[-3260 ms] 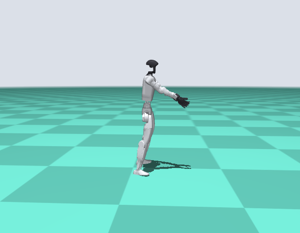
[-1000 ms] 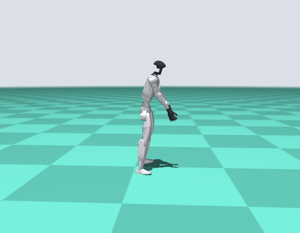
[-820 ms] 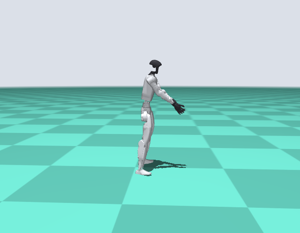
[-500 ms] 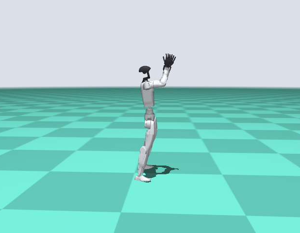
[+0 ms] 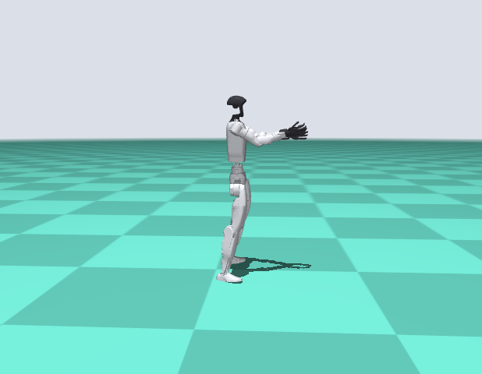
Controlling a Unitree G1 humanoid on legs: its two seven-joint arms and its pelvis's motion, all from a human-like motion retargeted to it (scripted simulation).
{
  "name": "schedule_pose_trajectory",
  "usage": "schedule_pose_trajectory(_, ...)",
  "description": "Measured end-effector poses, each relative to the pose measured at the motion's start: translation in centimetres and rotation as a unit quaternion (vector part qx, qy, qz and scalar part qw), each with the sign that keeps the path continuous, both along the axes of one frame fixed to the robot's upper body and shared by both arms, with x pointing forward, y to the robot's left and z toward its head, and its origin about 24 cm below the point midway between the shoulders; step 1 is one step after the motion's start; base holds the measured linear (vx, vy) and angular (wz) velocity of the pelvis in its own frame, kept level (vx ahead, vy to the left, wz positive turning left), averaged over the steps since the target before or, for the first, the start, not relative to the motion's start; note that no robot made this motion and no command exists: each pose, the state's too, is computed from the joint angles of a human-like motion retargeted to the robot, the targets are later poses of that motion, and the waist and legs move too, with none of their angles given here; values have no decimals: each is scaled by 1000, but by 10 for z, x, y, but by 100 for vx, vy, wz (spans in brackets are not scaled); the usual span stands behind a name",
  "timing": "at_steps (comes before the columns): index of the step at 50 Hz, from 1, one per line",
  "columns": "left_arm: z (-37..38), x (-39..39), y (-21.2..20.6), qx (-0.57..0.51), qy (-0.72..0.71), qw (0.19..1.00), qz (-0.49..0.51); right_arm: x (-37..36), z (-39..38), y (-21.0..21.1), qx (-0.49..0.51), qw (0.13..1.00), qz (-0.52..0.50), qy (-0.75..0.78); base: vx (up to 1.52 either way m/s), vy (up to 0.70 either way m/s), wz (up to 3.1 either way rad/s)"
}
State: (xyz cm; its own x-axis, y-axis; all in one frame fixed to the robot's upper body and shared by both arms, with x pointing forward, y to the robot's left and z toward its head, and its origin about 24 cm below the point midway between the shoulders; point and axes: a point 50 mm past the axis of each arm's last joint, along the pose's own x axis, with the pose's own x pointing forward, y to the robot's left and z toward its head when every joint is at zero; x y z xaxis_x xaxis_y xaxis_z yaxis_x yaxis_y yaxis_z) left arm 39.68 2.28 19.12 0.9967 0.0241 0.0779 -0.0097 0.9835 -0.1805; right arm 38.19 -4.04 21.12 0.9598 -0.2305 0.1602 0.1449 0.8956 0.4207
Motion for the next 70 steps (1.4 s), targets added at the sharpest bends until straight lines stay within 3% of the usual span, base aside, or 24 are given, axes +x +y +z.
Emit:
schedule_pose_trajectory(4, -103, -19, 3, -43, 186, 981, 19, -12, -100, -3, -20, 987, -13, 160, -12, 1, 7)
schedule_pose_trajectory(8, -164, -48, 8, -41, 279, 959, 37, -38, -162, -2, -1, 967, -13, 256, -8, 0, 7)
schedule_pose_trajectory(12, -191, -63, 15, -25, 326, 944, 45, -52, -191, 4, 32, 946, -13, 321, -1, 0, 1)
schedule_pose_trajectory(17, -173, -45, 29, 0, 308, 950, 45, -36, -172, 12, 57, 942, -13, 331, 0, 0, 0)
schedule_pose_trajectory(20, -134, -19, 36, 104, 245, 964, 7, -12, -124, 19, 38, 962, 24, 271, 0, 0, 0)
schedule_pose_trajectory(22, -78, 0, 28, 16, 174, 984, 27, 4, -73, 16, 49, 979, 5, 198, 3, -1, 4)
schedule_pose_trajectory(26, 65, 6, 5, 23, -75, 997, -2, 2, 69, 12, 16, 998, 12, -63, 6, -2, 16)
schedule_pose_trajectory(32, 244, -90, -20, 89, -482, 871, -33, -107, 237, 5, -55, 879, 4, -475, 7, -2, 19)
schedule_pose_trajectory(37, 309, -167, -33, 93, -632, 770, -8, -181, 295, 8, -90, 777, -45, -622, 2, -1, 5)
schedule_pose_trajectory(43, 330, -191, -37, 84, -664, 743, 20, -203, 313, 14, -81, 754, -42, -651, 0, 0, 0)
schedule_pose_trajectory(50, 271, -107, -19, 94, -530, 843, 13, -120, 258, 12, -69, 857, -6, -511, -3, 0, -2)
schedule_pose_trajectory(58, 61, 2, -23, 51, -74, 995, -50, 6, 65, -21, -60, 993, -52, -90, -9, 0, 3)
schedule_pose_trajectory(63, -87, -9, -2, 36, 190, 981, 0, 4, -80, -14, -16, 985, -36, 169, -10, 1, -5)
schedule_pose_trajectory(70, -205, -67, 25, 48, 384, 921, 53, -52, -205, 0, 43, 919, -35, 391, -8, 1, -16)
